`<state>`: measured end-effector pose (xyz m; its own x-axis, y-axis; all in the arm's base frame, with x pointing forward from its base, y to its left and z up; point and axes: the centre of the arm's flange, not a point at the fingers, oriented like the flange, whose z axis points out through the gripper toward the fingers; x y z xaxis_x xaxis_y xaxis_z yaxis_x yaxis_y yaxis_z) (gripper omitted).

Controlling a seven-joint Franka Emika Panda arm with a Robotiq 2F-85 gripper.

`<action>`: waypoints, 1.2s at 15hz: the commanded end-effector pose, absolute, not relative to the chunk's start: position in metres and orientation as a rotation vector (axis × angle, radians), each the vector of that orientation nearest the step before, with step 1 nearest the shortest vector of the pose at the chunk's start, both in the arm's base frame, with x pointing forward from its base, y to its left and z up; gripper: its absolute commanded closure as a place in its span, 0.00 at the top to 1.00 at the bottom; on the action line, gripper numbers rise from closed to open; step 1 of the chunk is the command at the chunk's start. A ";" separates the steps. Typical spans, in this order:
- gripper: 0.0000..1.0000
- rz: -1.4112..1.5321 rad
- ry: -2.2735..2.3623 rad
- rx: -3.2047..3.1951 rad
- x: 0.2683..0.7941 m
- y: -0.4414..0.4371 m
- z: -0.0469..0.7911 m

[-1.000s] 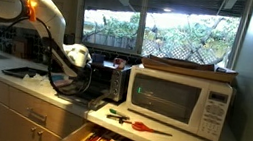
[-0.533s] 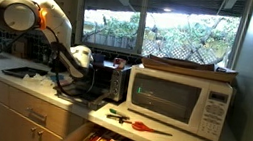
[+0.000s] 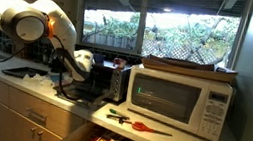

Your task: Slightly pull the rack out of the oven

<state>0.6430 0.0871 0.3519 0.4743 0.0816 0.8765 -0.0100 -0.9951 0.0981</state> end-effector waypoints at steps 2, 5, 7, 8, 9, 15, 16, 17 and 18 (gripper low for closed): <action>1.00 1.422 0.015 2.696 0.640 0.089 0.361; 1.00 1.238 -0.017 2.748 0.625 0.088 0.373; 1.00 1.142 -0.010 2.764 0.615 0.088 0.375; 1.00 1.097 -0.013 2.770 0.609 0.088 0.377; 1.00 1.052 -0.018 2.778 0.604 0.088 0.380; 1.00 0.741 -0.011 2.822 0.582 0.086 0.393; 1.00 0.687 -0.004 2.829 0.579 0.086 0.395; 1.00 0.632 0.002 2.835 0.577 0.086 0.395; 1.00 0.589 0.008 2.838 0.575 0.086 0.397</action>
<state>0.6018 0.0931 0.3958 0.8575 0.0526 0.5118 -0.0569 -0.9790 0.1959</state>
